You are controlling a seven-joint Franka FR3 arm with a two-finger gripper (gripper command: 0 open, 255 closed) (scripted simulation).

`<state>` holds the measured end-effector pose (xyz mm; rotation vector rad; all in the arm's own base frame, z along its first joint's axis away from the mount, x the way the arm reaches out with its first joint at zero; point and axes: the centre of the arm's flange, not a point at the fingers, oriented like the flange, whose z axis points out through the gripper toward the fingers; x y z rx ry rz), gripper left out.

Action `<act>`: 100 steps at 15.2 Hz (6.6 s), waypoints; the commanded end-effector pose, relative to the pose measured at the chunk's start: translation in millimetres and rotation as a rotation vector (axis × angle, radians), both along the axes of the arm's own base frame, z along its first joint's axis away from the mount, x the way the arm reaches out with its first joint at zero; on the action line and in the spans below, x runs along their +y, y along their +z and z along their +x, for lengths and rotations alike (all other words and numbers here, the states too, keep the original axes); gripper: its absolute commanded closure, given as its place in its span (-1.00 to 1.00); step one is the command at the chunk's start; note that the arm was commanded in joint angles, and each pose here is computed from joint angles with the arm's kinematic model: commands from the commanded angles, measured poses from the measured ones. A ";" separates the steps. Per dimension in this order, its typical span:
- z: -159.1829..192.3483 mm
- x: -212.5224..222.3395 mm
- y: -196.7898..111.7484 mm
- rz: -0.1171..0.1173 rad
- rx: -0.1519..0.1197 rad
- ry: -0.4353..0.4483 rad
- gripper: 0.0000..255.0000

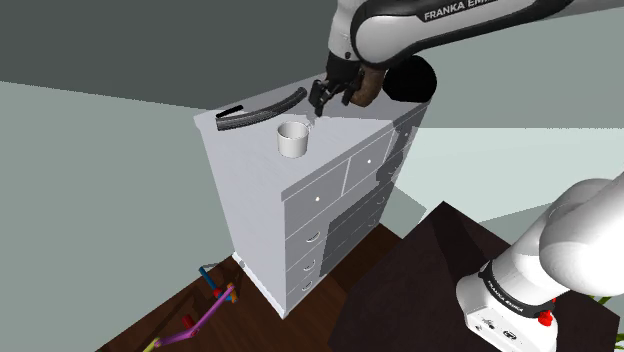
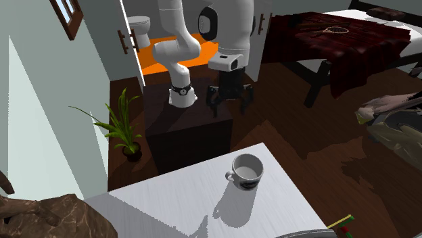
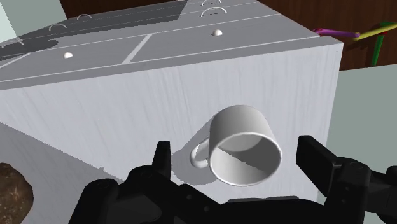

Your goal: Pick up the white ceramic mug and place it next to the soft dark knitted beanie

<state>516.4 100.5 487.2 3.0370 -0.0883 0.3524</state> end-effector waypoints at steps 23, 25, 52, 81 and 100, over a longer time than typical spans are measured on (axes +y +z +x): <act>136.1 76.9 -147.8 -0.004 -0.007 0.001 -1.00; 136.1 76.9 -147.8 -0.004 -0.007 0.001 -1.00; 136.1 76.9 -73.9 -0.004 -0.007 0.001 1.00; 136.1 76.9 79.2 -0.004 -0.007 0.001 1.00; 118.7 -120.3 100.3 -0.004 -0.007 0.001 1.00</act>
